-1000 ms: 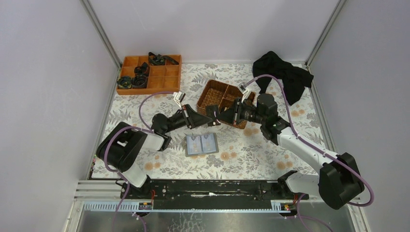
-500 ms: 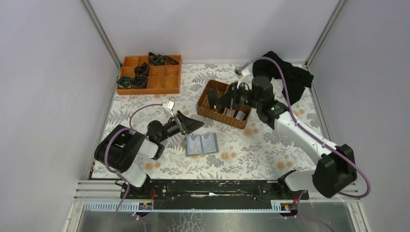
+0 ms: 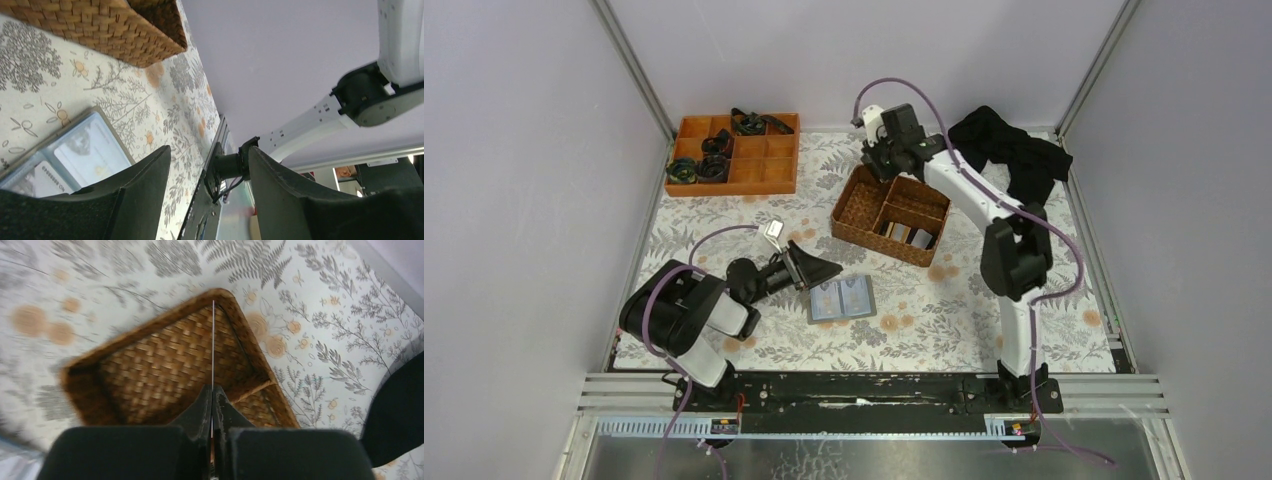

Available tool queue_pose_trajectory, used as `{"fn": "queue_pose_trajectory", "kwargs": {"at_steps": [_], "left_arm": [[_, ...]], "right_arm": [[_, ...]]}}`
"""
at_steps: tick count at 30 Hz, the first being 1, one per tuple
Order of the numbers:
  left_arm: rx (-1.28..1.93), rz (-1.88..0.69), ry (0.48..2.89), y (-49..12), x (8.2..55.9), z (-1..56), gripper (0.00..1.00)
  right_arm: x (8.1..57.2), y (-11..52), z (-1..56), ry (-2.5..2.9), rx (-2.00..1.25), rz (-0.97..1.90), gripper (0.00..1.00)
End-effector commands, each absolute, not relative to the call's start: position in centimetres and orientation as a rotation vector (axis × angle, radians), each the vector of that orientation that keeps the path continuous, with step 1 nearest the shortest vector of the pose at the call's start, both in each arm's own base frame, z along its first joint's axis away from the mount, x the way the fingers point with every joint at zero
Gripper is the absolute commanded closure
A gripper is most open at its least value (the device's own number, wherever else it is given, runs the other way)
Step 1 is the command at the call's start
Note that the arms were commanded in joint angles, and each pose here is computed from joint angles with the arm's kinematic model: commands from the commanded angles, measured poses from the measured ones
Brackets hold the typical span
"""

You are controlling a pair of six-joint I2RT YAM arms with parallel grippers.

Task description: Take the credit cards out of the card holder

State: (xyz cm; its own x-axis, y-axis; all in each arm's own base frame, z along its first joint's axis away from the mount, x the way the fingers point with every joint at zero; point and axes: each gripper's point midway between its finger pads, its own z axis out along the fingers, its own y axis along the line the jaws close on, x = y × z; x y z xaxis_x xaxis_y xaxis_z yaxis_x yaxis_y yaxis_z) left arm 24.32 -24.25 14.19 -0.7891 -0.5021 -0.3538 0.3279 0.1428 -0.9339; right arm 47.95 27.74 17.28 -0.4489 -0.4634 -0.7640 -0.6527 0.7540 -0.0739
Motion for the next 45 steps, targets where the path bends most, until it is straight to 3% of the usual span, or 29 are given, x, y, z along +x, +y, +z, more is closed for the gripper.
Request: {"fn": "queue_pose_trajectory", "kwargs": {"at_steps": [1,12,25,42,43,45], "left_arm": [[-0.062,-1.731,1.759,-24.2,23.1,14.9,0.34],[-0.049,-1.739,1.782,-24.3,23.0,14.3,0.35],[-0.049,-1.742,1.800,-24.5,23.6,13.7,0.35],[-0.070,-1.741,1.849,-24.4,24.4,12.1,0.36],[-0.071,-1.742,1.850,-24.5,24.5,12.1,0.36],[-0.075,-1.741,1.855,-24.5,24.6,11.9,0.36]], "right_arm": [[50.8,25.7,17.5,2.084,-0.960,0.053,1.00],[53.6,25.1,13.6,2.047,-1.157,-0.098,1.00],[50.5,27.5,11.2,2.028,-1.301,0.149,1.00],[53.3,28.6,7.6,2.050,-1.312,0.131,1.00],[53.4,28.7,7.9,2.044,-1.301,0.134,0.94],[53.2,28.8,8.3,2.035,-1.287,0.142,0.62]]}}
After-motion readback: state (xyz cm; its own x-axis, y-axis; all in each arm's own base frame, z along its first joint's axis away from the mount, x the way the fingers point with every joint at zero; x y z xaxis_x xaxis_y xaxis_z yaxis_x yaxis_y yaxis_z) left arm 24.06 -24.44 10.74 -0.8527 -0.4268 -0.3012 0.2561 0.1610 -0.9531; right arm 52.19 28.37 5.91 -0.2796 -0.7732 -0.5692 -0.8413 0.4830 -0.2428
